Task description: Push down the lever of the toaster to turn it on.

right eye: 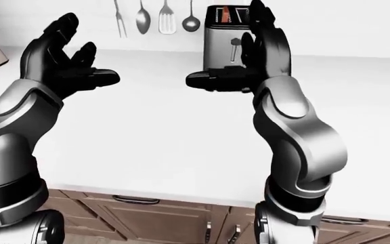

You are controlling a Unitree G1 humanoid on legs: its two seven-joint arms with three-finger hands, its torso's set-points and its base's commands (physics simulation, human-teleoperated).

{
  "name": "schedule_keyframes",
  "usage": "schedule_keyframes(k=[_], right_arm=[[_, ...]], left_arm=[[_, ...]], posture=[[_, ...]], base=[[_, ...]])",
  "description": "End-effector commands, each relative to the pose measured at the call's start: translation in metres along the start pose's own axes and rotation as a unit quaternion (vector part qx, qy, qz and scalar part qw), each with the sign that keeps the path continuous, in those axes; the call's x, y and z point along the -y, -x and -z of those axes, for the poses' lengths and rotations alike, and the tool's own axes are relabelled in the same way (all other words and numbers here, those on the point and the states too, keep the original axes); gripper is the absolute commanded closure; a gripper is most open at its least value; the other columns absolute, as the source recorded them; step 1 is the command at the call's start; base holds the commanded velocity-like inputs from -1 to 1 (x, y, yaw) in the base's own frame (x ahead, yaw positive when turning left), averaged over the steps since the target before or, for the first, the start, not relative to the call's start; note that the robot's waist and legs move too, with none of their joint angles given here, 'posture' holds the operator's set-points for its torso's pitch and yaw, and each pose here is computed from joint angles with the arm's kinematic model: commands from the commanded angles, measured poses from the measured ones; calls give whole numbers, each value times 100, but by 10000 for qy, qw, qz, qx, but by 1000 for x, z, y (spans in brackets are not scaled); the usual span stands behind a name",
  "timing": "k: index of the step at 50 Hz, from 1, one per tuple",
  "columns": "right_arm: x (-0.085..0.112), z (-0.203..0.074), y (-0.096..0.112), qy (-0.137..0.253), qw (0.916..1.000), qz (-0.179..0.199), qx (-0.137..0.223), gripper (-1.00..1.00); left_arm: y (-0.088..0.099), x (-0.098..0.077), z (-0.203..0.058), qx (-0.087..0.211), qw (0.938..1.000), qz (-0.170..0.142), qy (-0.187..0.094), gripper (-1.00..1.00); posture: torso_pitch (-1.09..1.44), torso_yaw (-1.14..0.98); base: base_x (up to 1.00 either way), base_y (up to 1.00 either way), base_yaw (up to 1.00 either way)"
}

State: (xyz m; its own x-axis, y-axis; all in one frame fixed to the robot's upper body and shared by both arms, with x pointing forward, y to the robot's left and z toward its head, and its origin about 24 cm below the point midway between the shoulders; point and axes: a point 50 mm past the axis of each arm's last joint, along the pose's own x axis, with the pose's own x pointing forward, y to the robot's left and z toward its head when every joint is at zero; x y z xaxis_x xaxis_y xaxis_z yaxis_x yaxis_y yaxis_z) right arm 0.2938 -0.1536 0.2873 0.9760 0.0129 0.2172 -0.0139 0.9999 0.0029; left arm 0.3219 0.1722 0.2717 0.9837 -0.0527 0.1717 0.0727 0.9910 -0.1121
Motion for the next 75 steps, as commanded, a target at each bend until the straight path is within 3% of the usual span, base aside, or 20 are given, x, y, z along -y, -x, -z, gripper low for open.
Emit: schedule_keyframes(k=[1, 21, 46, 75], right_arm=[[0, -13, 1, -13, 9993, -3, 373, -100], [-2, -6, -1, -6, 9996, -34, 290, -100], [-2, -3, -2, -12, 9997, -36, 255, -100], [-9, -5, -10, 127, 9996, -190, 167, -100]], left_arm=[[3, 3, -19, 432, 9990, 76, 8, -100], [-1, 6, -9, 256, 9996, 124, 17, -100], [-2, 8, -6, 282, 9994, 175, 21, -100], [-1, 11, -6, 323, 9993, 206, 21, -100]], posture=[[0, 0], [-15, 0], [-34, 0], [-38, 0]], base=[[0, 0, 0], [0, 0, 0], [0, 0, 0], [0, 0, 0]])
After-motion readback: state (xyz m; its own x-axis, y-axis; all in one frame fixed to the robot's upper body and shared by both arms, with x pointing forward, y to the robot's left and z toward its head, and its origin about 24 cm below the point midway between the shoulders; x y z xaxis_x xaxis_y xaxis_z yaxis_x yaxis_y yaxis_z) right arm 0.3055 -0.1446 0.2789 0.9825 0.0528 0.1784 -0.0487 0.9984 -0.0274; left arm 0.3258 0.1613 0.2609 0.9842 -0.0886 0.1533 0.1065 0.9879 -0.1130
